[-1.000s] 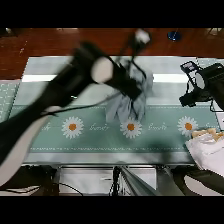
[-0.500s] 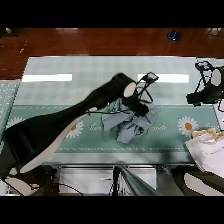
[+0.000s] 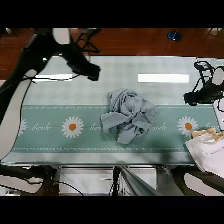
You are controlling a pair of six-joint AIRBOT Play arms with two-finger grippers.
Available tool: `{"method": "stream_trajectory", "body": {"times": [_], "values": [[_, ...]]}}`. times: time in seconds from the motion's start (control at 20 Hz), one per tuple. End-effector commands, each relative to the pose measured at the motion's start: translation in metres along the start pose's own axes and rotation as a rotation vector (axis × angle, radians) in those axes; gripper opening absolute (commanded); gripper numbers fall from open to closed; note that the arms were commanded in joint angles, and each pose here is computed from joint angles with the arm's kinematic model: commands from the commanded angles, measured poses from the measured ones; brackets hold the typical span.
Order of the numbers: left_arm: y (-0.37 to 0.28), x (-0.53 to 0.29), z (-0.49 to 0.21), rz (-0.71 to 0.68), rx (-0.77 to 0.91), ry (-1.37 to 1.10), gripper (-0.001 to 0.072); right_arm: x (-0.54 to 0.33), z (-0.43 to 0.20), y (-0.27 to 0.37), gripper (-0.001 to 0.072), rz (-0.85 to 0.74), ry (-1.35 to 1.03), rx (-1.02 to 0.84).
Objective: Fold the shirts.
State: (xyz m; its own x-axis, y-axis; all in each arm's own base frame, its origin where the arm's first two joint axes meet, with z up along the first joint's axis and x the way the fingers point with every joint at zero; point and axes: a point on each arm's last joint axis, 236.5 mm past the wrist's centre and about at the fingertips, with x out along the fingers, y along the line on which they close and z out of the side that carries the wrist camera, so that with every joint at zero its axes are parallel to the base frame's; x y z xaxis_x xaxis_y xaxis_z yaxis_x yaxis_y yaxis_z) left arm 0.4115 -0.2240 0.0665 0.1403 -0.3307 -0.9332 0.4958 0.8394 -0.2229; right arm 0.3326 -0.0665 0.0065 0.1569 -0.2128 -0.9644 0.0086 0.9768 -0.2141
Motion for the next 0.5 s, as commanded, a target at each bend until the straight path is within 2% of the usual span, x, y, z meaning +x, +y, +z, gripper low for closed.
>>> {"method": "stream_trajectory", "body": {"times": [0.0,0.05,0.1,0.15,0.35,0.45], "values": [[0.011,0.014,-0.032,-0.298,-0.174,0.047,0.0553,0.000,0.003,0.019,0.0411,0.079,-0.015,-0.031],[0.014,0.027,-0.038,-0.333,-0.225,0.048,0.0556,0.000,0.004,0.021,0.0421,0.089,-0.019,-0.037],[0.017,0.041,-0.043,-0.354,-0.264,0.044,0.0680,0.001,0.006,0.025,0.0421,0.103,-0.021,-0.042],[0.019,0.054,-0.047,-0.367,-0.303,0.043,0.0720,0.001,0.006,0.027,0.0421,0.112,-0.023,-0.044],[-0.007,0.077,-0.041,-0.534,-0.304,0.020,0.0720,0.007,0.006,0.033,0.0421,0.135,-0.008,-0.060],[-0.012,0.087,-0.031,-0.559,-0.333,-0.003,0.0720,0.009,0.007,0.037,0.0421,0.150,-0.004,-0.056]]}}
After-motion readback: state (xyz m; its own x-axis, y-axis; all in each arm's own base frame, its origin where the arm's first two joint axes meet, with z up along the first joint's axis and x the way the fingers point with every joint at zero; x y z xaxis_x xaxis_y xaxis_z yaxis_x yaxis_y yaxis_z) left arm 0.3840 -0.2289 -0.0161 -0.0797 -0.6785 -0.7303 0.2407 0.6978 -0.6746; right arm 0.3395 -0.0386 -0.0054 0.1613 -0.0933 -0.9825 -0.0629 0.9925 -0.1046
